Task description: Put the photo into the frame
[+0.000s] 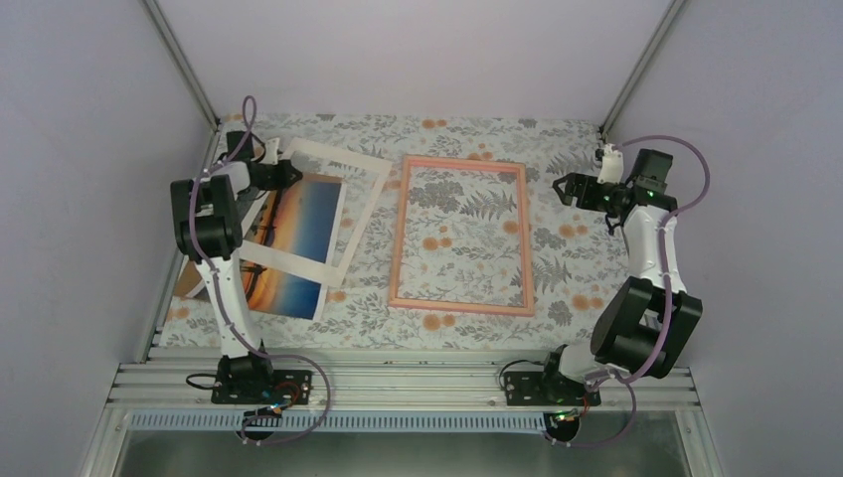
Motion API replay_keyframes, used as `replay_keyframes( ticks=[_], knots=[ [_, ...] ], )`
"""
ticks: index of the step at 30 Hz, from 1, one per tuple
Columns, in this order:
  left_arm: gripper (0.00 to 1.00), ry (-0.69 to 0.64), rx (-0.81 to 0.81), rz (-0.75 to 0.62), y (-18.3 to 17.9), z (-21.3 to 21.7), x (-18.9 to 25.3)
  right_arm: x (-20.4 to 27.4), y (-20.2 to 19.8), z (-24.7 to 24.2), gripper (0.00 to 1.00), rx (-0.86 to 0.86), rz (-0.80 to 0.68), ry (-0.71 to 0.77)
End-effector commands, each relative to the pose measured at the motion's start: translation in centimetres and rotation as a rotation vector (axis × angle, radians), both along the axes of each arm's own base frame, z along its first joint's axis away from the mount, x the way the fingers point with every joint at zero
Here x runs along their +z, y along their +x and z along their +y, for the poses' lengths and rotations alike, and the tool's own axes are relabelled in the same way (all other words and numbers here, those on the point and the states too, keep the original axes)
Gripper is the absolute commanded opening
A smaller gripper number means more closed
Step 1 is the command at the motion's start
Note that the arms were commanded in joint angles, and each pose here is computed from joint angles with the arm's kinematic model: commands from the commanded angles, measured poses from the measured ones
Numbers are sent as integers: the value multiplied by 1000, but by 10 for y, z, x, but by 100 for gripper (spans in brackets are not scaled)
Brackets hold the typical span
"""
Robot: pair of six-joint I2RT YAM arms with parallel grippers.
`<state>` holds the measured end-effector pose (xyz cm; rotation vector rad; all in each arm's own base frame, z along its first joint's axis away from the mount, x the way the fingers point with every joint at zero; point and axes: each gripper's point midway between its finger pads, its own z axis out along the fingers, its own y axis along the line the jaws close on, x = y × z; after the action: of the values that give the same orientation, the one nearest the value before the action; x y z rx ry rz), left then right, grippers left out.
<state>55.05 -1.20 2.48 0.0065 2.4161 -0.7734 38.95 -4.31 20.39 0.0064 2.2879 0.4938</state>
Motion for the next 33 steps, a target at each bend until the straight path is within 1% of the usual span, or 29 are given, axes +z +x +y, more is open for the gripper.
replay_keyframes(
  ticks=[1,3,6,10,13,16,18,21,25,30,33],
  knots=[
    [2,140,61,122,-32,44,-31,6,5,0,92,10,-15,-17],
    [2,115,21,69,-29,34,-10,4,6,1,92,11,-14,-8],
    [2,28,-52,-13,-26,2,35,4,8,3,92,17,-17,2],
    [2,-95,-134,-151,-26,-48,133,10,11,7,92,36,-39,9],
    [2,-157,-200,-260,-32,-78,209,11,11,9,92,45,-53,10],
    [2,-199,-307,-356,-46,-112,277,11,11,8,92,47,-62,5],
    [2,-225,-392,-399,-61,-137,310,11,12,7,92,44,-67,0],
    [2,-244,-513,-482,-85,-175,358,9,13,2,92,26,-62,-3],
    [2,-290,-621,-597,-114,-218,415,5,9,-6,93,0,-52,6],
    [2,-451,-745,-625,-148,-277,458,2,7,-29,93,-50,-46,22],
    [2,-549,-818,-672,-168,-313,490,1,5,-51,93,-96,-38,26]
  ],
)
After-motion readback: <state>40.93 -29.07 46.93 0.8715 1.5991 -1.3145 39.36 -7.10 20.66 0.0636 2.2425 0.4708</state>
